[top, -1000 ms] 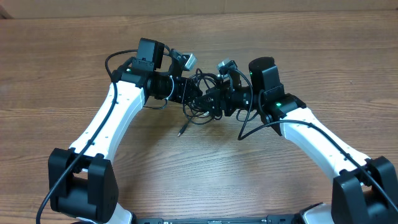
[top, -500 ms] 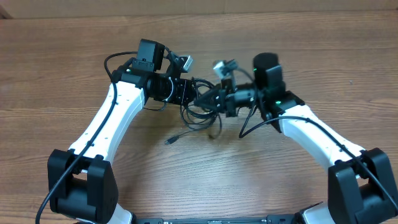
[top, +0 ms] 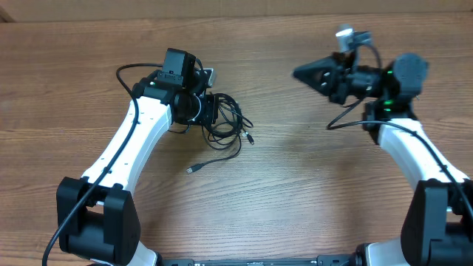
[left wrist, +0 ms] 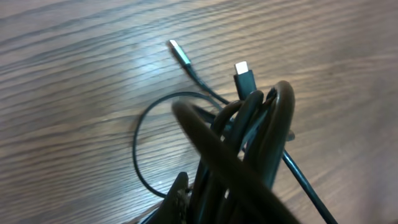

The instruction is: Untangle cables

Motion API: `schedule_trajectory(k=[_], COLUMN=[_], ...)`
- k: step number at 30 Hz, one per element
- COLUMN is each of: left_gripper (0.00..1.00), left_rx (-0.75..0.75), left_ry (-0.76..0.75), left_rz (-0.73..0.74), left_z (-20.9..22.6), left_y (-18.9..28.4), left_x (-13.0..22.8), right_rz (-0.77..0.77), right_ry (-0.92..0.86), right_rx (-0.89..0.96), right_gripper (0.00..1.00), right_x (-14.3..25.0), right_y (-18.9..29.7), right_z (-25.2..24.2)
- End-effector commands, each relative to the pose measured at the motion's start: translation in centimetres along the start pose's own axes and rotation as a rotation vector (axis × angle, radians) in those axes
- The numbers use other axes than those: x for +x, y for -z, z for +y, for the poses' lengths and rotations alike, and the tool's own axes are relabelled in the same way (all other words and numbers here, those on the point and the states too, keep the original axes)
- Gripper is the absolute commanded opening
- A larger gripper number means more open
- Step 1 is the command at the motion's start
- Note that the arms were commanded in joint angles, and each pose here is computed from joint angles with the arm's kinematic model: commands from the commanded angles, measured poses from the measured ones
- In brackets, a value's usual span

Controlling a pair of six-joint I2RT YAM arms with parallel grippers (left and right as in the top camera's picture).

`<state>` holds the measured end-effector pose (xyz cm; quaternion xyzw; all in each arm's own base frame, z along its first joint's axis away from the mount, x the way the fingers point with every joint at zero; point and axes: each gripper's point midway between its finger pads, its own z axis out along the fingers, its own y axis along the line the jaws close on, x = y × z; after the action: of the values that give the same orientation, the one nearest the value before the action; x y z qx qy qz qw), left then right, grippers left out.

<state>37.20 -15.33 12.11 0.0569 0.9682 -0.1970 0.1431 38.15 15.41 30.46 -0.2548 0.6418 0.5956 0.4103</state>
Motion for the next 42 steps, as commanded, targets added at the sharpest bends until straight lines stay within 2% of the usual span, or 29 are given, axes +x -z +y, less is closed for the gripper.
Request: schedule_trajectory(k=[1,3,7,10,12,16,20,23,28,32,33,35,39,42], left_gripper=[0.04,0.04,0.04,0.04,0.04,0.04,0.05,0.04,0.04,0.04,0.05,0.05,0.04,0.04], left_rx=[-0.032,0.054,0.212,0.214,0.214,0.228,0.234,0.259,0.332,0.360,0.359,0.347,0.361,0.390], left_ry=[0.046,-0.077,-0.301,-0.323,-0.323,-0.322,-0.270,-0.231,-0.229,-0.192,-0.189,-0.245,-0.420,-0.509], left_rz=[-0.028,-0.030,-0.048,-0.060,-0.061,-0.058,-0.054,-0.047,-0.037,-0.023,-0.015,0.009,0.073,0.095], left_z=[0.6,-1.2,-4.2,-4.3,-4.3,-4.5,-4.6,-5.0,-6.2,-6.6,-6.6,-6.5,-7.3,-8.4], left_y=[0.4,0.4,0.7,0.7,0.7,0.8,0.8,0.9,1.2,1.4,1.4,1.2,0.8,0.7], left_x=[-0.5,-0.6,-0.6,-0.8,-0.8,-0.7,-0.8,-0.7,-0.4,-0.2,0.0,0.9,3.4,4.5], right_rz=[-0.028,-0.011,0.059,0.128,0.178,0.247,0.302,0.333,0.382,0.400,0.385,0.316,0.141,0.034], right_ry=[-0.081,-0.113,-0.163,-0.192,-0.184,-0.177,-0.159,-0.159,-0.180,-0.175,-0.157,-0.129,-0.097,-0.095], right_rx=[0.040,0.046,0.040,0.049,0.057,0.075,0.067,0.129,0.139,0.036,0.003,-0.030,-0.013,0.043], right_gripper=[0.11,0.25,0.37,0.50,0.55,0.58,0.57,0.56,0.48,0.07,0.04,0.04,0.04,0.04], right_x=[-0.8,0.0,3.0,6.0,8.0,10.7,12.9,14.6,16.9,17.2,16.4,13.3,5.7,1.7], right_y=[0.7,0.5,-1.6,-3.7,-5.3,-8.4,-11.5,-13.0,-14.2,-14.8,-14.7,-14.1,-11.4,-8.7], right_z=[-0.6,-1.1,-1.6,-1.7,-1.4,-0.5,1.2,1.0,1.0,3.1,3.5,3.8,2.6,0.8])
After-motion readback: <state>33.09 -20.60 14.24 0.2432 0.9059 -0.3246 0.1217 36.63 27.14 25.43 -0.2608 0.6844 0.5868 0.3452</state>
